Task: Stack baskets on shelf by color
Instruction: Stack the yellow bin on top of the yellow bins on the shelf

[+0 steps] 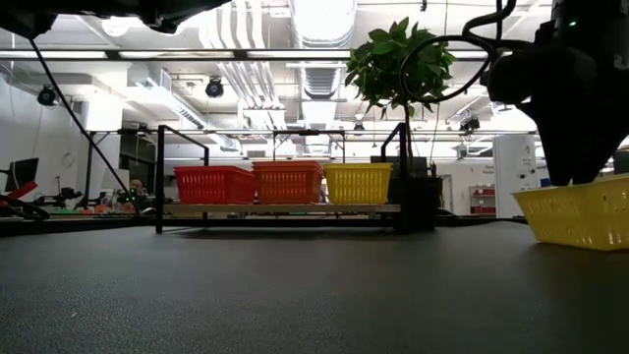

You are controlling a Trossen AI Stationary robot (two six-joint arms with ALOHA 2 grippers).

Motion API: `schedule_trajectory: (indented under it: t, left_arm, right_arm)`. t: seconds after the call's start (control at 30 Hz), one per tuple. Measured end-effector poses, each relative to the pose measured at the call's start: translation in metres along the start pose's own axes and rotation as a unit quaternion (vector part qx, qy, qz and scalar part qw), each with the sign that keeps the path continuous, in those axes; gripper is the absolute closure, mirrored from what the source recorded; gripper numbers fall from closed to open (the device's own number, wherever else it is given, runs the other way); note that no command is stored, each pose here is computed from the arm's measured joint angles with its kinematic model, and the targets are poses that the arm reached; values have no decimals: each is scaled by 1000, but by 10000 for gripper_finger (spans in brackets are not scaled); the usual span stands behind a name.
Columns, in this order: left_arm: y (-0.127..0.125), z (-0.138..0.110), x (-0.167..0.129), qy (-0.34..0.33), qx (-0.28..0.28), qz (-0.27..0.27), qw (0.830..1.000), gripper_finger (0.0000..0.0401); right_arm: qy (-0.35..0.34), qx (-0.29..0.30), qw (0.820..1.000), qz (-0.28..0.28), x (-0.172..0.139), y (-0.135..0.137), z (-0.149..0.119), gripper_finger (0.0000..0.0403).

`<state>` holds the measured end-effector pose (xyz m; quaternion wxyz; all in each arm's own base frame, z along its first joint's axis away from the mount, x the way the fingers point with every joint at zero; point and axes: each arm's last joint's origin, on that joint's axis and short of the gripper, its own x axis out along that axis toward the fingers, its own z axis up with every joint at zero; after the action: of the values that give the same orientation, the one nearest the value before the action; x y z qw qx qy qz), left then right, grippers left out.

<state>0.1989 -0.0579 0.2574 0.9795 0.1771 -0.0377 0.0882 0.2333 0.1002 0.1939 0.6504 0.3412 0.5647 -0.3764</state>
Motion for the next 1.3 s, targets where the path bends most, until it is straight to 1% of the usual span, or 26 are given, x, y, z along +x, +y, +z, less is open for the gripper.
schedule_trajectory:
  t: [0.1,0.4,0.6,0.67,0.77,0.97,1.07,1.17,1.3]
  left_arm:
    - [0,0,0,0,0,0,1000,400]
    - [0,-1,0,2,1,-1,1000,400]
    - [0,-1,0,2,1,-1,1000,400]
    - [0,-1,0,1,3,-1,1000,400]
    - [0,-1,0,2,10,-1,1000,400]
    - [0,-1,0,2,10,-1,1000,400]
    - [0,-1,0,2,10,-1,1000,400]
    - [0,-1,0,2,10,-1,1000,400]
    - [0,-1,0,2,10,-1,1000,400]
  right_arm:
    - [-3,4,1000,2,1,1,1,232]
    - [-5,1,1000,-26,17,9,0,232]
    - [-8,-3,999,-32,25,13,-1,235]
    - [-8,-3,999,-31,25,14,-1,244]
    - [-10,-2,1000,-26,24,14,-1,273]
    - [-12,-1,1000,-3,24,18,0,349]
    - [-12,-5,1000,-2,24,18,0,384]
    - [-13,-7,1000,0,23,18,0,392]
    - [-15,-4,1000,6,20,17,0,388]
